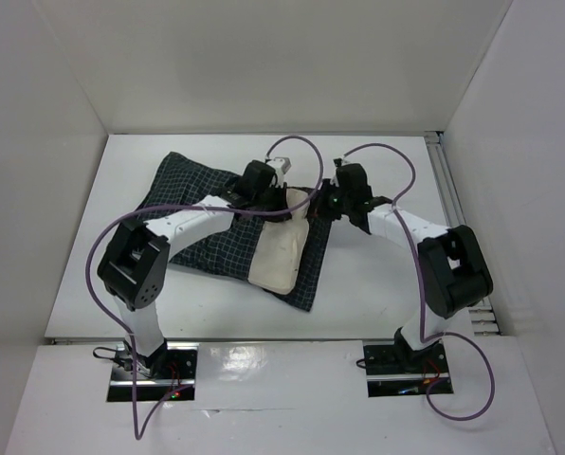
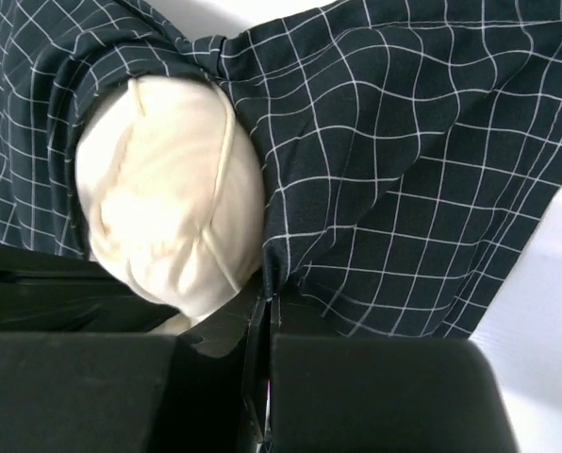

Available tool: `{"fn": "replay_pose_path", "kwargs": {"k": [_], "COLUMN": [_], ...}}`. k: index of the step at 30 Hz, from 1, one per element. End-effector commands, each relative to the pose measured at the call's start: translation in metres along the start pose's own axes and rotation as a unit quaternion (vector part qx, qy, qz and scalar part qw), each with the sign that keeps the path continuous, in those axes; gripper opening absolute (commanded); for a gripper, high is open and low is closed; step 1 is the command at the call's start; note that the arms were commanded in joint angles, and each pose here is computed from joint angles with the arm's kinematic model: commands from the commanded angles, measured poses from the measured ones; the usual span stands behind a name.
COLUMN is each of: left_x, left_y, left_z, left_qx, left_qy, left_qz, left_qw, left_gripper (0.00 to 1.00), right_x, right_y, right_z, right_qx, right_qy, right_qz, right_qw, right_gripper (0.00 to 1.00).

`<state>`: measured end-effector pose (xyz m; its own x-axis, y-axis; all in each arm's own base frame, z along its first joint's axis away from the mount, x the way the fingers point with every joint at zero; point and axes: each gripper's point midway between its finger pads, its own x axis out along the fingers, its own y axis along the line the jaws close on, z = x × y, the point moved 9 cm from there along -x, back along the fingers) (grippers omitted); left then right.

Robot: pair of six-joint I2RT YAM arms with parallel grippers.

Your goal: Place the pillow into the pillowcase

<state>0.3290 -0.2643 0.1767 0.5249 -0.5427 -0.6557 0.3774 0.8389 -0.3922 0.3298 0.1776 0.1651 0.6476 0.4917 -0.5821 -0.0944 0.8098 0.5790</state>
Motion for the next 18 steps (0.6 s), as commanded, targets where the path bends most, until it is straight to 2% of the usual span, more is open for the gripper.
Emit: {"fn": "replay_pose_path", "kwargs": {"k": [1,7,16,18], "left_x": [0.000,0.019,0.031,0.033], "left_y": [0.029,0.041,0.059,0.059], "left_z": [-0.065,-0.086,-0.090,-0.093], "left_qx": [0.016,-0.001,-0.030,-0.032], "left_qy": [0.153,0.203,0.221,0.227], "left_qz": [0.035,0.036,0.042,0.039], "left_qw": [0.987,0.978,0.974,0.973], "left_gripper": [0.00,0.00,0.00,0.00], "right_x": [-0.031,-0.061,-0.124,-0.131], "right_y": [0.026,0.045,0.066,0.072], "right_z": [0.074,0.111,0.107,0.107], "right_qx": [-0.010,-0.017,-0.041,-0.057], "right_qy": [-0.156,-0.229,-0.297,-0.294], "right_qz": [0.069,0.117,0.167,0.185], "right_qw": [0.985,0.966,0.939,0.936], "right_gripper": [0.00,0.00,0.00,0.00]}}
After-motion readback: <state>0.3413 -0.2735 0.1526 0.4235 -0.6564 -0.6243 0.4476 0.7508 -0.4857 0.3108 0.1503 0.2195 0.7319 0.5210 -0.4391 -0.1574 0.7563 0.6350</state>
